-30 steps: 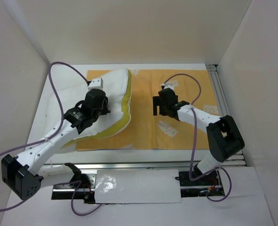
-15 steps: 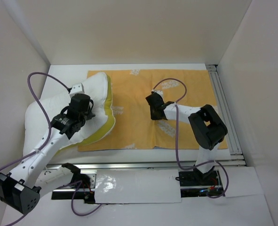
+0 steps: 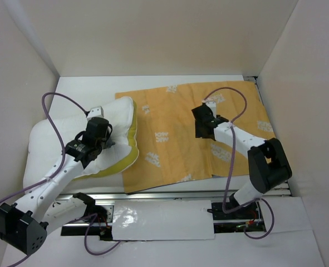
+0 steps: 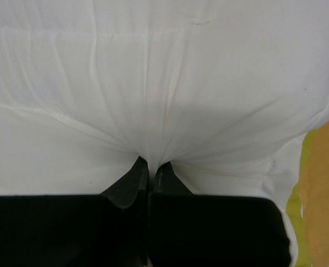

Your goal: Put the pillow into the pillowcase

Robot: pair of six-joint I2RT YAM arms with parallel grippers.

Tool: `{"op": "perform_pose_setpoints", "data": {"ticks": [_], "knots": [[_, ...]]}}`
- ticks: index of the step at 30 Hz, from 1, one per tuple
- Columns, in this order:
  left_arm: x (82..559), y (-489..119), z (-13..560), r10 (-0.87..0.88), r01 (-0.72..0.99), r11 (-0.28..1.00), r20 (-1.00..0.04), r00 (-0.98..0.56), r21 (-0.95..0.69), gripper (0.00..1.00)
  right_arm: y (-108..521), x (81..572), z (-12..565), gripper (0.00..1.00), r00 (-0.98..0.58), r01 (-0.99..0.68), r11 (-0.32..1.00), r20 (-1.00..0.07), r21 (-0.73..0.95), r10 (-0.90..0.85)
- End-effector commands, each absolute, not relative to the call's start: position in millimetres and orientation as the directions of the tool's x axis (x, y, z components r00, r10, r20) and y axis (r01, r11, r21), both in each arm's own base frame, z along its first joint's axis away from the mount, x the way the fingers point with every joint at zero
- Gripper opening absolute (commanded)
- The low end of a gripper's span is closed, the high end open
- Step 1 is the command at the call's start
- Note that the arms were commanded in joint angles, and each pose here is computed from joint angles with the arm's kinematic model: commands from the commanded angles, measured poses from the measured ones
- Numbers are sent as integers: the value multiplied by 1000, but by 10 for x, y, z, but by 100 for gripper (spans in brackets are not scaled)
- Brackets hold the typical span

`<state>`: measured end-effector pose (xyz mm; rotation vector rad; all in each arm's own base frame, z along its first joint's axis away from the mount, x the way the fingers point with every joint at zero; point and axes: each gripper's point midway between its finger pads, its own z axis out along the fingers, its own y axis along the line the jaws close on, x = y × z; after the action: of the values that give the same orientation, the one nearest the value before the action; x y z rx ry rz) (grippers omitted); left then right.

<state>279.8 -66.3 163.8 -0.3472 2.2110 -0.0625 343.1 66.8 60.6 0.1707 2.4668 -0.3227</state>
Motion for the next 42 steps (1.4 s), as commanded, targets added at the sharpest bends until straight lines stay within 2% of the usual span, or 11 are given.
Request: {"op": "perform_pose_setpoints", "data": {"ticks": [1, 7, 12, 18, 27, 32, 36, 42], "knots": [[2956, -675, 1810, -291, -225, 953, -815, -500, -203, 0, 1225, 3535, 1187, 69, -696, 40, 988, -714, -151, -81], [2915, -757, 1598, -318, -213, 947, -786, -530, -239, 0, 2479, 3405, 1217, 74, -624, -330, 943, -741, -36, -247], [2845, -1024, 1268, -308, -111, 946, -739, -599, -305, 0, 2954, 3481, 957, 75, -620, -409, 912, -726, -27, -299], [2703, -1095, 831, -287, -146, 955, -676, -678, -259, 0, 3346, 3406, 705, 75, -622, -497, 867, -710, 33, -329], [2613, -1014, 630, -284, -210, 959, -659, -696, -192, 0, 3346, 3404, 408, 80, -643, -497, 868, -667, -11, -377], [2584, -959, 681, -294, -228, 956, -669, -683, -187, 0, 3119, 3476, 316, 80, -686, -398, 916, -648, -47, -331], [2540, -893, 630, -285, -243, 957, -665, -690, -157, 0, 2833, 3525, 204, 76, -723, -316, 945, -624, -83, -296], [2496, -822, 468, -285, -281, 953, -632, -721, -109, 0, 2667, 3590, 329, 60, -728, -262, 962, -640, -72, -246]]}}
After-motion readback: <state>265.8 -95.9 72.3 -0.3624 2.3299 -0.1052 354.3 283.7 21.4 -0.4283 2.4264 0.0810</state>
